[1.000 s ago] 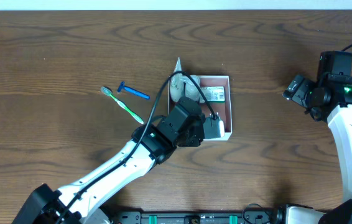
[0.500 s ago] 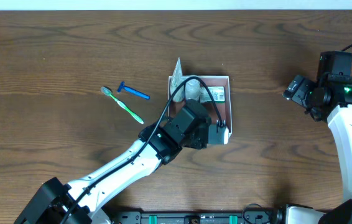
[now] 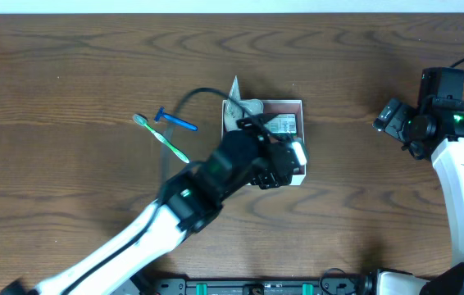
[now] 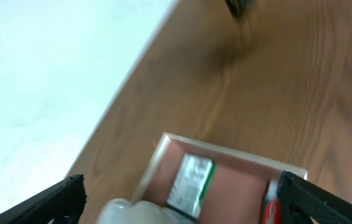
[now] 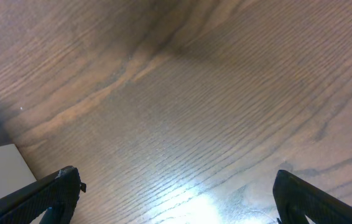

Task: Pack container
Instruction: 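Carry the toothpaste into the box and lay it along the front, then open the left gripper and move back to the toothbrush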

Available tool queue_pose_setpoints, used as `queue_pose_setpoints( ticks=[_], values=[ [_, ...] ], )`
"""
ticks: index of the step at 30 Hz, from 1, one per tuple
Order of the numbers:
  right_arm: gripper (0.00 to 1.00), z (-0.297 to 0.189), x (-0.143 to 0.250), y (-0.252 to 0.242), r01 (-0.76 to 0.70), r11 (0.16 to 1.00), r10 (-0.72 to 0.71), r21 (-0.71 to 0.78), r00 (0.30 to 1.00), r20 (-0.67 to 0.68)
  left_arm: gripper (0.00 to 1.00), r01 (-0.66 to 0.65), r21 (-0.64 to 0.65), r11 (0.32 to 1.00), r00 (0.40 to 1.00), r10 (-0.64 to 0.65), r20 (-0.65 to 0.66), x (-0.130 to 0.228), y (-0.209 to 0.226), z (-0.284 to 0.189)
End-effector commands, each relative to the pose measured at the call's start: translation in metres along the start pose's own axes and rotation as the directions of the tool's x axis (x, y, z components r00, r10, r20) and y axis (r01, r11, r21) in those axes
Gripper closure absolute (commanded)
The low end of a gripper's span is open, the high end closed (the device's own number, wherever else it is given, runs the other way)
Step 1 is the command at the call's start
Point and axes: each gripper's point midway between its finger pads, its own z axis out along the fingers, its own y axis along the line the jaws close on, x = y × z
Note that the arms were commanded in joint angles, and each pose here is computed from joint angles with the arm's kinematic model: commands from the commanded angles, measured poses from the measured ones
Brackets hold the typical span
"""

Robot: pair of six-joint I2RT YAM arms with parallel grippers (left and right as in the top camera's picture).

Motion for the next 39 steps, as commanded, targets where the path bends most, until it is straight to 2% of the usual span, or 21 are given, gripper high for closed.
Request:
queue_pose_setpoints(
  ticks=[1,3,5,8,10,11,12,14,15,17,20,26,29,30,32,34,39],
  values=[
    [0.01,-0.008,-0.008,-0.001,-0.017,1.0,0.017,-0.005,0.999,0.031,0.02,0.187,-0.027,0.982,0.977,-0.183,0.11,-0.033,0.016,-0.037],
    [0.01,-0.008,-0.008,-0.001,-0.017,1.0,0.017,-0.006,0.999,0.031,0.02,0.234,-0.085,0.968,0.966,-0.222,0.131,-0.037,0.029,-0.054],
    [0.01,-0.008,-0.008,-0.001,-0.017,1.0,0.017,-0.006,0.999,0.031,0.02,0.335,-0.216,0.917,0.941,-0.312,0.131,-0.029,0.055,-0.073],
    [0.01,-0.008,-0.008,-0.001,-0.017,1.0,0.017,-0.005,0.999,0.031,0.02,0.46,-0.486,0.743,0.878,-0.464,0.121,0.009,0.097,-0.106],
    [0.01,-0.008,-0.008,-0.001,-0.017,1.0,0.017,-0.005,0.999,0.031,0.02,0.507,-0.669,0.544,0.807,-0.573,0.145,0.046,0.123,-0.134],
    [0.01,-0.008,-0.008,-0.001,-0.017,1.0,0.017,-0.005,0.999,0.031,0.02,0.512,-0.72,0.469,0.778,-0.608,0.158,0.061,0.129,-0.144],
    [0.01,-0.008,-0.008,-0.001,-0.016,1.0,0.017,-0.006,0.999,0.031,0.02,0.509,-0.753,0.417,0.755,-0.636,0.159,0.074,0.133,-0.151],
    [0.01,-0.008,-0.008,-0.001,-0.017,1.0,0.017,-0.006,0.999,0.031,0.02,0.493,-0.792,0.361,0.717,-0.684,0.134,0.099,0.137,-0.157],
    [0.01,-0.008,-0.008,-0.001,-0.016,1.0,0.017,-0.005,0.999,0.031,0.02,0.482,-0.808,0.34,0.693,-0.711,0.114,0.112,0.137,-0.159],
    [0.01,-0.008,-0.008,-0.001,-0.017,1.0,0.017,-0.006,0.999,0.031,0.02,0.459,-0.819,0.345,0.665,-0.745,0.059,0.13,0.134,-0.155],
    [0.01,-0.008,-0.008,-0.001,-0.017,1.0,0.017,-0.005,0.999,0.031,0.02,0.445,-0.813,0.374,0.625,-0.781,-0.017,0.15,0.127,-0.142],
    [0.01,-0.008,-0.008,-0.001,-0.017,1.0,0.017,-0.006,0.999,0.031,0.02,0.499,-0.721,0.481,0.543,-0.822,-0.172,0.172,0.095,-0.094],
    [0.01,-0.008,-0.008,-0.001,-0.016,1.0,0.017,-0.005,0.999,0.031,0.02,0.48,-0.73,0.486,0.506,-0.833,-0.222,0.189,0.089,-0.083],
    [0.01,-0.008,-0.008,-0.001,-0.017,1.0,0.017,-0.006,0.999,0.031,0.02,0.49,-0.748,0.448,0.472,-0.857,-0.204,0.197,0.088,-0.081],
    [0.01,-0.008,-0.008,-0.001,-0.017,1.0,0.017,-0.005,0.999,0.031,0.02,0.52,-0.799,0.302,0.361,-0.925,-0.115,0.217,0.09,-0.08],
    [0.01,-0.008,-0.008,-0.001,-0.017,1.0,0.017,-0.006,0.999,0.031,0.02,0.551,-0.813,0.19,0.254,-0.966,-0.054,0.234,0.089,-0.077],
    [0.01,-0.008,-0.008,-0.001,-0.017,1.0,0.017,-0.005,0.999,0.031,0.02,0.607,-0.793,0.055,0.056,-0.998,-0.026,0.258,0.089,-0.07]
  ],
)
